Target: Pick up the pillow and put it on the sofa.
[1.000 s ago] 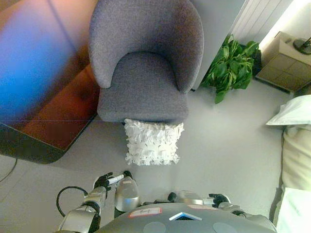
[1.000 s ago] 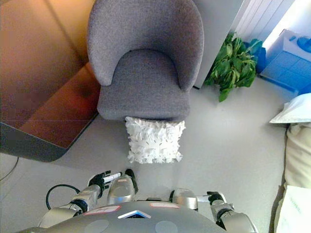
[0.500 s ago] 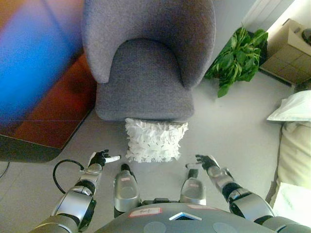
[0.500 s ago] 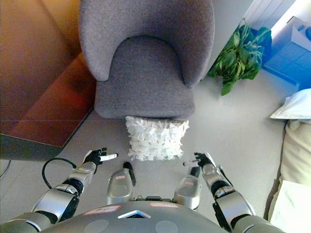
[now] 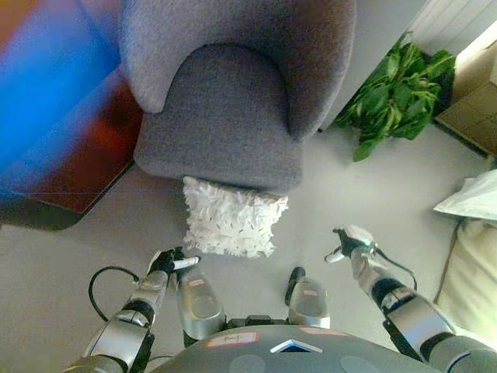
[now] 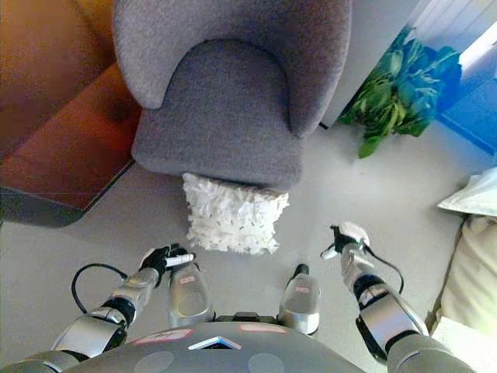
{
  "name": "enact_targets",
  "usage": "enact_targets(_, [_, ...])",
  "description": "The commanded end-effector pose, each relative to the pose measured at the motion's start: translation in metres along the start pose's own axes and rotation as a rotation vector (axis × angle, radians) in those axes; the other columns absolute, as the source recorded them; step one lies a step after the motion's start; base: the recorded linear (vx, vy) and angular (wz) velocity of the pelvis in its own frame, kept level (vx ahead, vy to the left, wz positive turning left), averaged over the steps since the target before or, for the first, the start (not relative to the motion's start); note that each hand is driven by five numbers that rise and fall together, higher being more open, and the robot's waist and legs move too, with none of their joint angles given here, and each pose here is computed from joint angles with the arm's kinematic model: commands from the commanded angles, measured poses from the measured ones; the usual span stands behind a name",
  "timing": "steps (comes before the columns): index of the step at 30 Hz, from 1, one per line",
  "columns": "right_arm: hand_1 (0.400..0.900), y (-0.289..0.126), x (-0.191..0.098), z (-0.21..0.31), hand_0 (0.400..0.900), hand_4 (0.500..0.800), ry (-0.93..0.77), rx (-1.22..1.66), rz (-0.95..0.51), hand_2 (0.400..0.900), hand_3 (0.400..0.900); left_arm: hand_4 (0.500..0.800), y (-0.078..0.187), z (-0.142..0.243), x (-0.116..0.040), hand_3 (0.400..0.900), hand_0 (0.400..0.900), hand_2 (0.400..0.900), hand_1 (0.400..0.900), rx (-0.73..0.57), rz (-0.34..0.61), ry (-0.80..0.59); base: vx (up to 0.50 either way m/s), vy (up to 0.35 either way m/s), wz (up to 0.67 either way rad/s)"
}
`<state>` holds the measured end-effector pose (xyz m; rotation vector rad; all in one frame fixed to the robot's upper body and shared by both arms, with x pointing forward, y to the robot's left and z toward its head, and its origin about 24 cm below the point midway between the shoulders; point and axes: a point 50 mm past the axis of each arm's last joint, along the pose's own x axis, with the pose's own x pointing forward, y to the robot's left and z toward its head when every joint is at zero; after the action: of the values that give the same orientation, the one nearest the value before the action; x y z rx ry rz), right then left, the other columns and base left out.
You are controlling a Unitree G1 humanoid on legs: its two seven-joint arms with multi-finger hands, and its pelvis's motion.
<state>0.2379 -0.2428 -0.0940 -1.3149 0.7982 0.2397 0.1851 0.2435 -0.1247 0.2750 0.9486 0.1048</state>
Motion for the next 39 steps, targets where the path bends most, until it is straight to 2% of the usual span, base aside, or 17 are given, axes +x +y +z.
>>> enact_targets(1, [0.9,-0.069,0.01,0.015,0.9,0.8,-0.021,-0.033,-0.181,0.9,0.9,0.8,0.023,0.024,0.0,0.9,0.9,0.9,0.9,-0.018,0.065,-0.109,-0.031,0.017,0.28])
enact_targets(6, [0.9,-0.117,0.011,0.018,0.9,0.8,-0.011,-0.025,-0.269,0.9,0.9,0.8,0.036,0.032,-0.001,0.9,0.9,0.9,0.9,-0.108,0.089,-0.143,-0.068,0.036,0.34])
enact_targets(12, [0.9,-0.155,0.008,0.021,0.9,0.8,0.0,0.02,-0.329,0.9,0.9,0.8,0.052,0.021,-0.005,0.9,0.9,0.9,0.9,-0.192,0.123,-0.125,-0.026,0.045,0.24])
enact_targets(28, [0.9,-0.222,-0.008,-0.008,0.9,0.8,0.083,0.088,-0.476,0.9,0.9,0.8,0.06,0.007,-0.012,0.9,0.9,0.9,0.9,-0.358,0.09,-0.157,0.013,0.041,0.07])
enact_targets(39, [0.9,-0.248,-0.016,-0.011,0.9,0.8,0.075,0.115,-0.533,0.9,0.9,0.8,0.062,0.006,-0.013,0.9,0.9,0.9,0.9,-0.442,0.06,-0.164,0.0,0.017,0.03])
